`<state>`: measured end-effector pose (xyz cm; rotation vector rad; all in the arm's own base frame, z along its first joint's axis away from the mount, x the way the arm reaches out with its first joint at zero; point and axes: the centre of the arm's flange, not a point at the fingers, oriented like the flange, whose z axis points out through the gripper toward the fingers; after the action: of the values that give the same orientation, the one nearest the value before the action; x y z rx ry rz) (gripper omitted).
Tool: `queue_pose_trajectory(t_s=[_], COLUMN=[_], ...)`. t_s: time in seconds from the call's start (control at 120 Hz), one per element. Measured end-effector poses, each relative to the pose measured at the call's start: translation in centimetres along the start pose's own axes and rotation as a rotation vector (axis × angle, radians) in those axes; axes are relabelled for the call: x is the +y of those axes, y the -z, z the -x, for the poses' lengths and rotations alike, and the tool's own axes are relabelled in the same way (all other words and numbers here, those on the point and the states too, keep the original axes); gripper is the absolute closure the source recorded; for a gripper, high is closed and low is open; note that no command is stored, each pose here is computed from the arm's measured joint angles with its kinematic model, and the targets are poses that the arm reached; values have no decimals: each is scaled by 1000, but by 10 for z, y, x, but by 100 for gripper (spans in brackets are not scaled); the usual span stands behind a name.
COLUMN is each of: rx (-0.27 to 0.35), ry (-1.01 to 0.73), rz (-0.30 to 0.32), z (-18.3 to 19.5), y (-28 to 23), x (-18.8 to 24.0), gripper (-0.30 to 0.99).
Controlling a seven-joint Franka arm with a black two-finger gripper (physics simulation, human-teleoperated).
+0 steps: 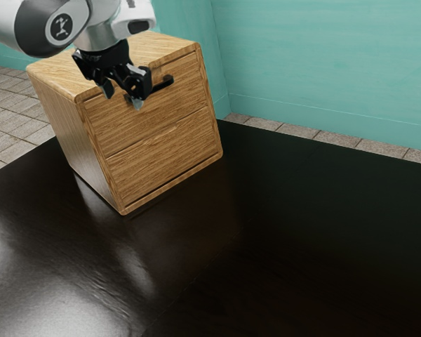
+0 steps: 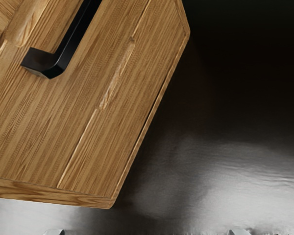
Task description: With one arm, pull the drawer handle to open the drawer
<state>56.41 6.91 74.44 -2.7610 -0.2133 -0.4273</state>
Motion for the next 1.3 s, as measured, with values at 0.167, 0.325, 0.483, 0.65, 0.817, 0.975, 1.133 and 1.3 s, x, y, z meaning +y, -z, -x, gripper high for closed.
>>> queue_pose_trajectory(t_s=[0.167,0.325,0.483,0.65,0.817,0.975,1.133,1.3], rx=[26,41,54,78,105,128,145,159], ry=[-59,-98,-130,-219,-271,-309,-329,-370], rz=[-5,-12,-19,-6,-6,-12,-6,-8], z=[-4,-10,-18,-27,-39,-45,-48,-51], y=[-5,-16,-36,-44,-57,-61,-65,-71], x=[-3,-15,-37,-24,-25,-29,-48,-52], gripper=[27,26,26,26,26,26,26,26])
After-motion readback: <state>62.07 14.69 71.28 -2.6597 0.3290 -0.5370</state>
